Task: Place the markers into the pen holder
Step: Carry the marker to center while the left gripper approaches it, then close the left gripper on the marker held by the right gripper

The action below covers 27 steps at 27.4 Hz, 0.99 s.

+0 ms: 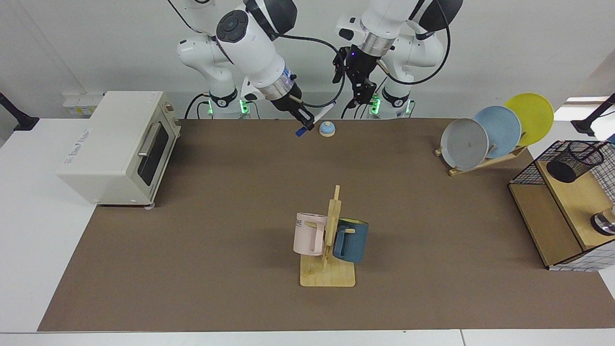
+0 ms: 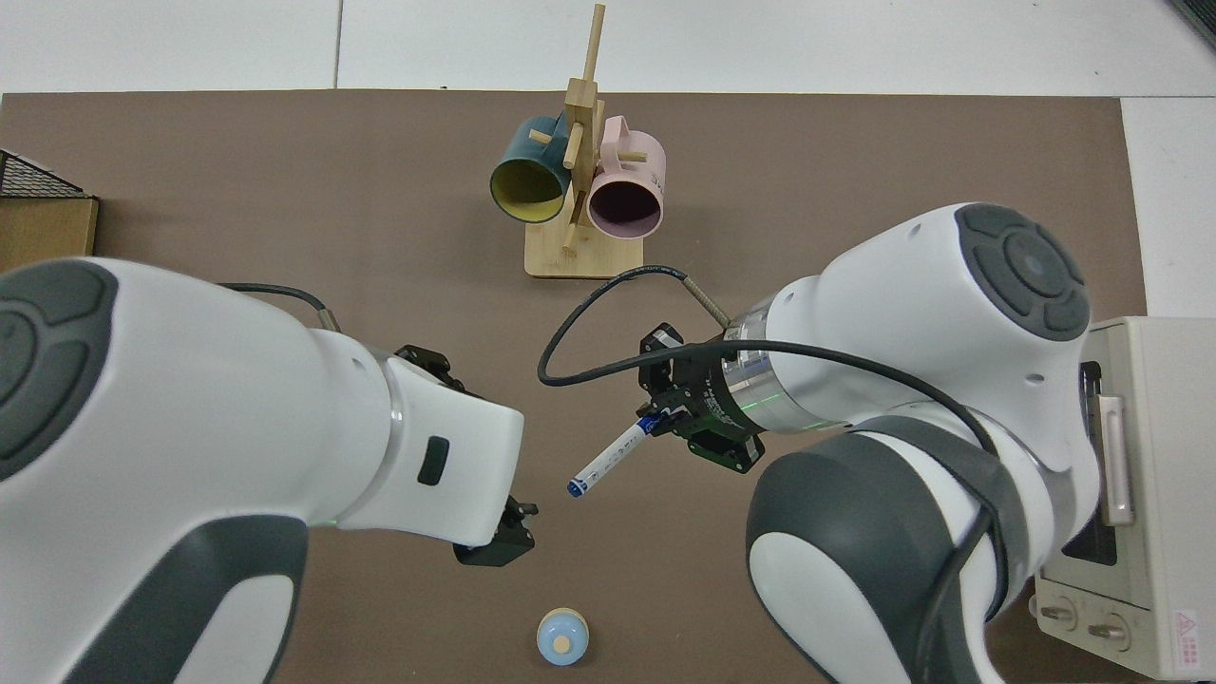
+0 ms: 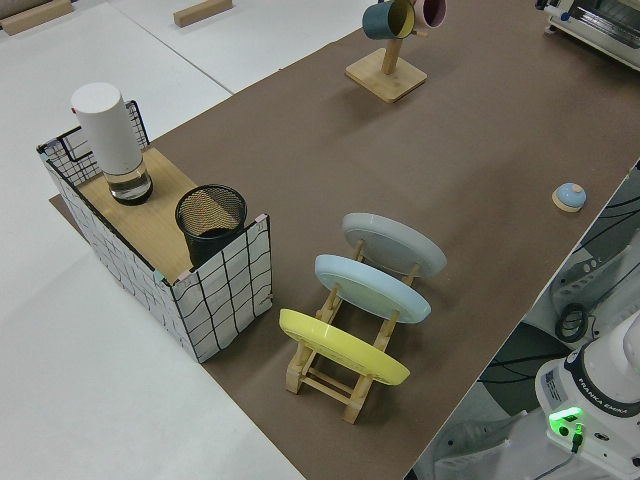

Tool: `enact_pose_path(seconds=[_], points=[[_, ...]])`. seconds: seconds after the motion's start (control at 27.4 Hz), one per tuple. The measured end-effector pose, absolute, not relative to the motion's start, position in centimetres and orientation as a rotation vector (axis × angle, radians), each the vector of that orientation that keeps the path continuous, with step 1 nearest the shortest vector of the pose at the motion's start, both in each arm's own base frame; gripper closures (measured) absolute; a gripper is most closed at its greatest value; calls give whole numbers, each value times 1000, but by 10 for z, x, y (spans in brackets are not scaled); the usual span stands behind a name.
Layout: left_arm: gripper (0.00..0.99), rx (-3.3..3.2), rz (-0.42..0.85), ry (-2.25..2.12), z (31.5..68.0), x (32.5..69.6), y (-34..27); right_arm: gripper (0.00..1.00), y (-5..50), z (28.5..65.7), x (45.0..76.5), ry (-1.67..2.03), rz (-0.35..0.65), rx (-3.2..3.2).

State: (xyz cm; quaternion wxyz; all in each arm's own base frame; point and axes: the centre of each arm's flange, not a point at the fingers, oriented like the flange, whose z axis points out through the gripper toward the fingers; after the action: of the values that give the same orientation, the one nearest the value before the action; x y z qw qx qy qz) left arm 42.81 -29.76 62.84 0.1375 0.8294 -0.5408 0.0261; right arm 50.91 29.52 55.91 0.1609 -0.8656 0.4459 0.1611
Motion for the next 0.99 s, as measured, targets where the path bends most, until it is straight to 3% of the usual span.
enact_pose_path(seconds=[0.44, 0.51, 0.55, 0.66, 0.69, 0.73, 0.8, 0.91, 0.99], points=[[22, 2378, 84, -1601, 608, 420, -317, 837, 308, 568, 507, 1303, 485, -2431], [110, 2377, 82, -1603, 606, 419, -318, 837, 308, 568, 507, 1303, 487, -2431], [229, 2378, 82, -1602, 606, 419, -318, 837, 309, 568, 507, 1303, 487, -2430], [379, 2379, 82, -1601, 605, 420, -318, 837, 309, 568, 507, 1303, 489, -2429], [480, 2383, 87, -1598, 606, 421, -317, 837, 309, 568, 506, 1303, 492, -2432], [507, 2387, 91, -1592, 606, 422, -316, 837, 309, 567, 506, 1303, 495, -2433], [665, 2393, 99, -1581, 605, 425, -313, 837, 309, 567, 506, 1301, 498, -2435], [775, 2408, 104, -1558, 605, 428, -310, 837, 309, 567, 505, 1315, 502, -2429], [775, 2413, 104, -1551, 605, 428, -310, 837, 309, 567, 506, 1320, 503, -2427]])
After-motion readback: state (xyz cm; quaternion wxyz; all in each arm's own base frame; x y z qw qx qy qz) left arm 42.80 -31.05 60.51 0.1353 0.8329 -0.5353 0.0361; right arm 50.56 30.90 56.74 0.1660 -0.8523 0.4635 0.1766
